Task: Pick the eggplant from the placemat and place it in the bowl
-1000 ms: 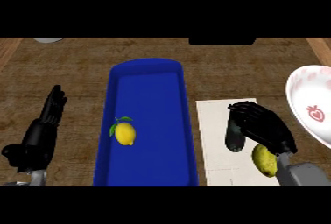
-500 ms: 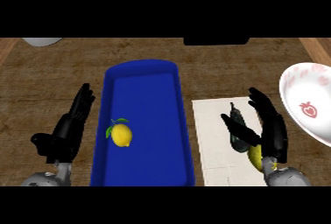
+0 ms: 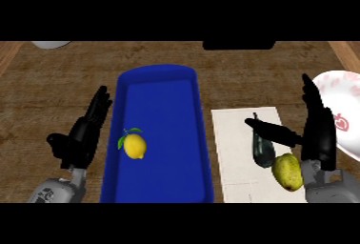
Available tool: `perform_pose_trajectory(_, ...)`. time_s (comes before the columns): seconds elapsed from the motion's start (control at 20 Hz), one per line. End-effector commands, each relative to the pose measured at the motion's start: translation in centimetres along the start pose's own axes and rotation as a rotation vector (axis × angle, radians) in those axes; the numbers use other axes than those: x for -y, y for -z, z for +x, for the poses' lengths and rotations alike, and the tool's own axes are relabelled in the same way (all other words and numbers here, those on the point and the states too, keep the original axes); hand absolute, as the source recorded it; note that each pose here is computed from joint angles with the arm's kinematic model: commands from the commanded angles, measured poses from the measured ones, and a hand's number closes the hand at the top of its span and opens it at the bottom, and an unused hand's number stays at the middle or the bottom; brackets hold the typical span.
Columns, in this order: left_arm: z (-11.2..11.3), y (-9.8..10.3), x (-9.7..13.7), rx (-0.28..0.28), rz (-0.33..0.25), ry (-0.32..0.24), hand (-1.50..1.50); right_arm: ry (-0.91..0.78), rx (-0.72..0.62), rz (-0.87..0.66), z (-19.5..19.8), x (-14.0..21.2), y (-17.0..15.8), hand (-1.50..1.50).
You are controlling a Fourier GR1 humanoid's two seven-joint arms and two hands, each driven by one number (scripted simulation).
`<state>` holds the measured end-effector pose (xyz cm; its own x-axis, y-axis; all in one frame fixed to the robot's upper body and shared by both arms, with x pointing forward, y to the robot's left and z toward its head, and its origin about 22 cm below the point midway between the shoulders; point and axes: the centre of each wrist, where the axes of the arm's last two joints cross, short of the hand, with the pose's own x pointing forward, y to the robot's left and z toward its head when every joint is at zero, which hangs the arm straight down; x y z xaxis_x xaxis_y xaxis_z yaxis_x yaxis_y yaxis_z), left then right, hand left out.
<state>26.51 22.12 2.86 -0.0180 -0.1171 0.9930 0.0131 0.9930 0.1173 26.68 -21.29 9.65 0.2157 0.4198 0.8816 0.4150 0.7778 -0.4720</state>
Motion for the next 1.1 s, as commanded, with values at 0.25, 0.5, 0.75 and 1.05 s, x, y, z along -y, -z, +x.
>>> perform_pose_trajectory(0.25,0.8,0.8,1.4,0.001,-0.021,-0.019,0.00,-0.109,-0.280,0.121,5.4,1.7,2.5,-1.50)
perform_pose_trajectory(0.5,-0.2,0.2,0.8,0.000,-0.002,0.001,0.00,-0.187,-0.405,0.236,5.5,1.5,3.0,-1.50)
perform_pose_trajectory(0.75,-0.8,0.4,-0.1,0.012,0.007,0.005,0.00,-0.215,-0.476,0.316,2.6,0.4,2.4,-1.50)
perform_pose_trajectory(1.05,0.1,0.3,0.3,0.009,0.000,-0.008,0.00,-0.145,-0.465,0.351,0.5,-0.1,2.8,-1.50)
